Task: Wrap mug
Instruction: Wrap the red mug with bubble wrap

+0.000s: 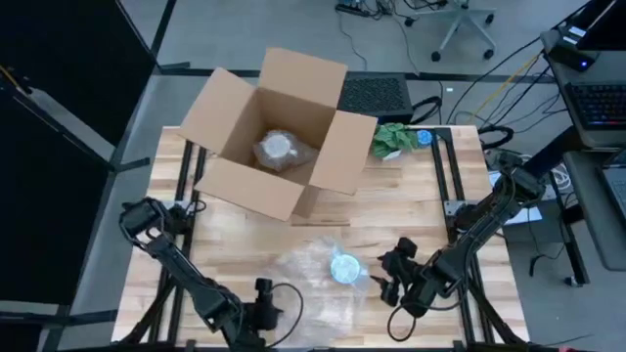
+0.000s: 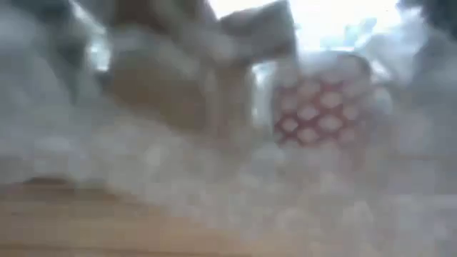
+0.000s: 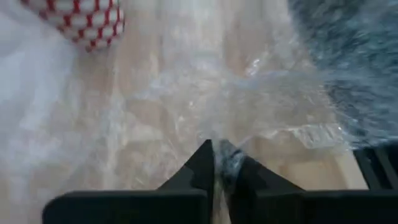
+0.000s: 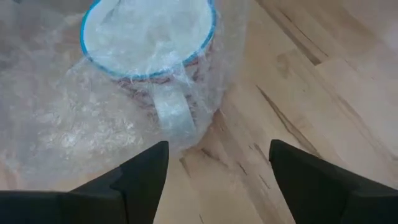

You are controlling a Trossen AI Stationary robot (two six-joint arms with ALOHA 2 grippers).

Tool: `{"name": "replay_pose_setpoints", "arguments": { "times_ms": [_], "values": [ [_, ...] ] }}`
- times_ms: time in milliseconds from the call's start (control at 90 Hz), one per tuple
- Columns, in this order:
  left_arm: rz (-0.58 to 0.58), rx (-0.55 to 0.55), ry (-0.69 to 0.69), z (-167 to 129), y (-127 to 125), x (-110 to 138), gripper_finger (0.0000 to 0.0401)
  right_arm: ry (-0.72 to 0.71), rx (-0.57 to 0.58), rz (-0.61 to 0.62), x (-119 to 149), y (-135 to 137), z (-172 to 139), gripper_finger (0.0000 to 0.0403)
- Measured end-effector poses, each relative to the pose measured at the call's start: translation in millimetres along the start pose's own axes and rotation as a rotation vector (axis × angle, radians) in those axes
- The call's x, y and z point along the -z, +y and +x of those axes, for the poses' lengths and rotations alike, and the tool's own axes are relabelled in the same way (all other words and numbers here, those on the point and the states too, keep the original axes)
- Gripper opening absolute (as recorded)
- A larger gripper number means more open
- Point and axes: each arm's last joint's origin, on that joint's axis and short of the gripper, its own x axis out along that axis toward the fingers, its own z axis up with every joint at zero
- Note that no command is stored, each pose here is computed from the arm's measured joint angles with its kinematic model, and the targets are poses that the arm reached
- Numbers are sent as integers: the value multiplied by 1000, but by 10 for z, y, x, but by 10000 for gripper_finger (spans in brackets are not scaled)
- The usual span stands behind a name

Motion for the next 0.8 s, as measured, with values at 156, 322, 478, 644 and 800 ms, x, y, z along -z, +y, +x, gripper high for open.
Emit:
{"name": "replay_pose_setpoints", "arguments": {
  "times_ms": [156,322,478,644,800],
  "values": [
    [41,-7,-116,-312,197,-343,0,-2,21,-43,-56,-33,49,265],
    [78,-52,-174,-352,453,-524,0,-11,15,-77,-87,-31,71,265],
    [98,-103,-226,-255,679,-672,0,-18,-1,-89,-95,-13,70,265],
    [43,-168,-365,-168,977,-907,0,-20,-7,-83,-98,-7,70,265],
    [-9,-167,-418,-78,1236,-1012,0,-27,-26,-68,-109,14,69,265]
  ]
}}
